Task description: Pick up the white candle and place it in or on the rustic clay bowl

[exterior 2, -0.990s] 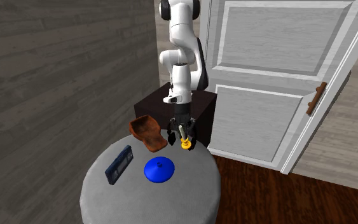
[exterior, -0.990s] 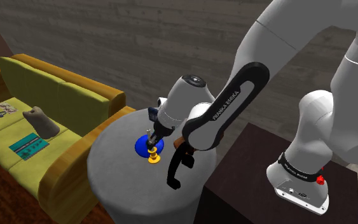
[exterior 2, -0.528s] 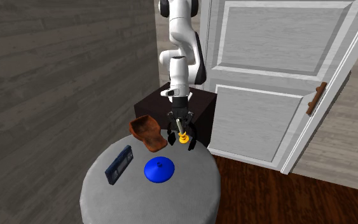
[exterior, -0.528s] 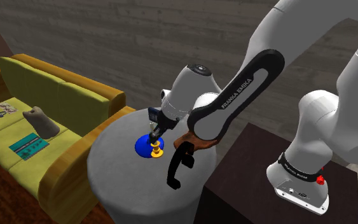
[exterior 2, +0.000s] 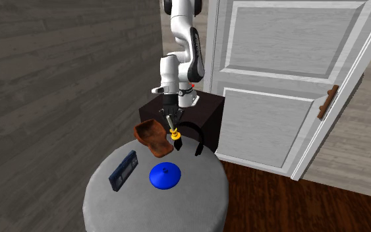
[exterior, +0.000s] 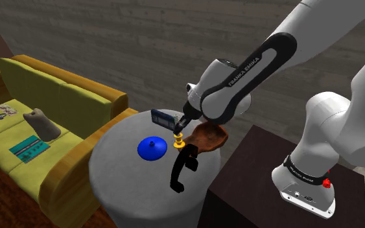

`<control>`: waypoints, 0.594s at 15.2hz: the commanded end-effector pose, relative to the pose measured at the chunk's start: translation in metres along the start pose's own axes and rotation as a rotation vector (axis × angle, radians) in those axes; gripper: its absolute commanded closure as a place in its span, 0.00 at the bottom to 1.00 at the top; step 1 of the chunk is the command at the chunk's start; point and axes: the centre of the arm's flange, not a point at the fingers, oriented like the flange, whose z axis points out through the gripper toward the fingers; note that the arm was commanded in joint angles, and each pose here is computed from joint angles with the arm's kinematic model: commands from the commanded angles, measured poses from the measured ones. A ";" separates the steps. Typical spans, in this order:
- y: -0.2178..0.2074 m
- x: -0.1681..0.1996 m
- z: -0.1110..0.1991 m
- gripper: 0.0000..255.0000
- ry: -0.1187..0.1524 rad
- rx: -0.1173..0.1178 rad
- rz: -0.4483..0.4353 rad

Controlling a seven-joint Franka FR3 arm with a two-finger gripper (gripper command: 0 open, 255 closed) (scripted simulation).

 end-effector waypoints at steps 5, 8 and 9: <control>0.071 -0.027 -0.019 1.00 0.000 0.001 -0.005; 0.107 -0.040 -0.029 1.00 0.000 0.001 -0.005; 0.119 -0.045 -0.033 1.00 0.000 0.001 -0.005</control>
